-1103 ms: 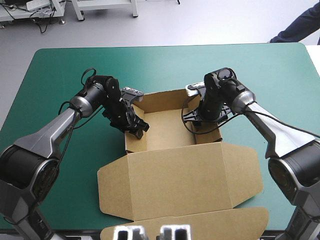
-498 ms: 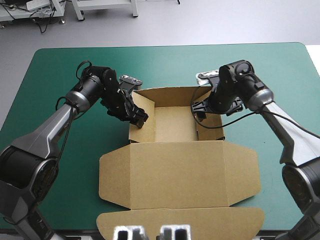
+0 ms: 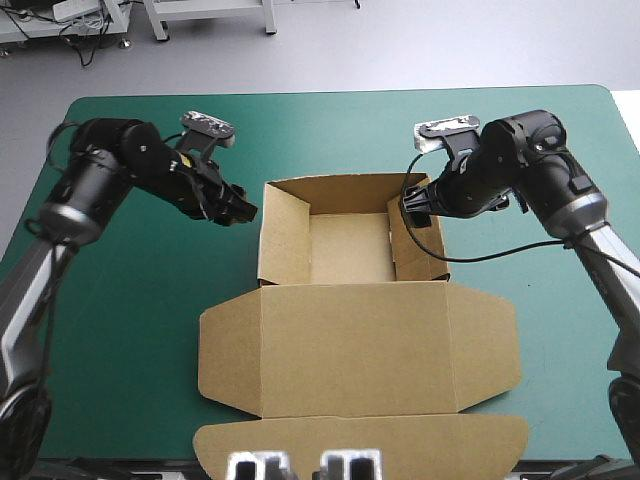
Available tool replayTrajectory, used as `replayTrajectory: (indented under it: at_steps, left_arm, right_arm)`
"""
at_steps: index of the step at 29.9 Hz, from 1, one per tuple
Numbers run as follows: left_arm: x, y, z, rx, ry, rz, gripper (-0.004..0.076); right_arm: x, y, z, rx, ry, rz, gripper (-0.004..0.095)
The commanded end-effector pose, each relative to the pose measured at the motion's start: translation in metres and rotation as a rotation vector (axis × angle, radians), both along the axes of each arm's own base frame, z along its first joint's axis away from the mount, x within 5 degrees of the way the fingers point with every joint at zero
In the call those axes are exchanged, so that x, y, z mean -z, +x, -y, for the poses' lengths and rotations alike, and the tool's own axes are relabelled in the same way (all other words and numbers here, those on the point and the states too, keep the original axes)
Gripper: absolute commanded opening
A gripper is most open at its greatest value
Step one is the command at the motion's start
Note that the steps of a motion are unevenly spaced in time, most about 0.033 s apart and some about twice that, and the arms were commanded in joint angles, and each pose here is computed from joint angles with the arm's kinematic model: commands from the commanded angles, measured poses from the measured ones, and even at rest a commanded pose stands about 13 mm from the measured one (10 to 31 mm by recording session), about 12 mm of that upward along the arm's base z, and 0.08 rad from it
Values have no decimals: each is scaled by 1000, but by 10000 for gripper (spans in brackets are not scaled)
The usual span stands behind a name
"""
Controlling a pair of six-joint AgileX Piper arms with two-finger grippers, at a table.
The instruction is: Fold the box
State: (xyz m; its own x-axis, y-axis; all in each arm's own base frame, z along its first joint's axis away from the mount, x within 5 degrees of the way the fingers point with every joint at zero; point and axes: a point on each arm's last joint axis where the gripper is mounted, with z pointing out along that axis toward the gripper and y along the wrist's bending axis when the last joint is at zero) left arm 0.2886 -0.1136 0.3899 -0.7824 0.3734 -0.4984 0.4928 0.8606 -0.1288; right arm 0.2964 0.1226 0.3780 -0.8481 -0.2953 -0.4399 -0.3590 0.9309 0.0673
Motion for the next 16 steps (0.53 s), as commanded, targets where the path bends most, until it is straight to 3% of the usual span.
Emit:
replayTrajectory:
  at_steps: [1,3,9,16]
  left_arm:
    - [-52,-55,-17,56,-21,147,137]
    - [-63,-82,-27,75,-9,214,-3]
    - [-54,-147,-55,47,49,282,-4]
    - [2,-192,-71,-40,30,168,-4]
  right_arm:
    - [-27,-12,7,-16,27,98,836]
    - [-26,-10,6,-15,30,104,836]
    - [-15,2,1,-13,30,105,836]
    - [16,24,-7,-5,2,10,836]
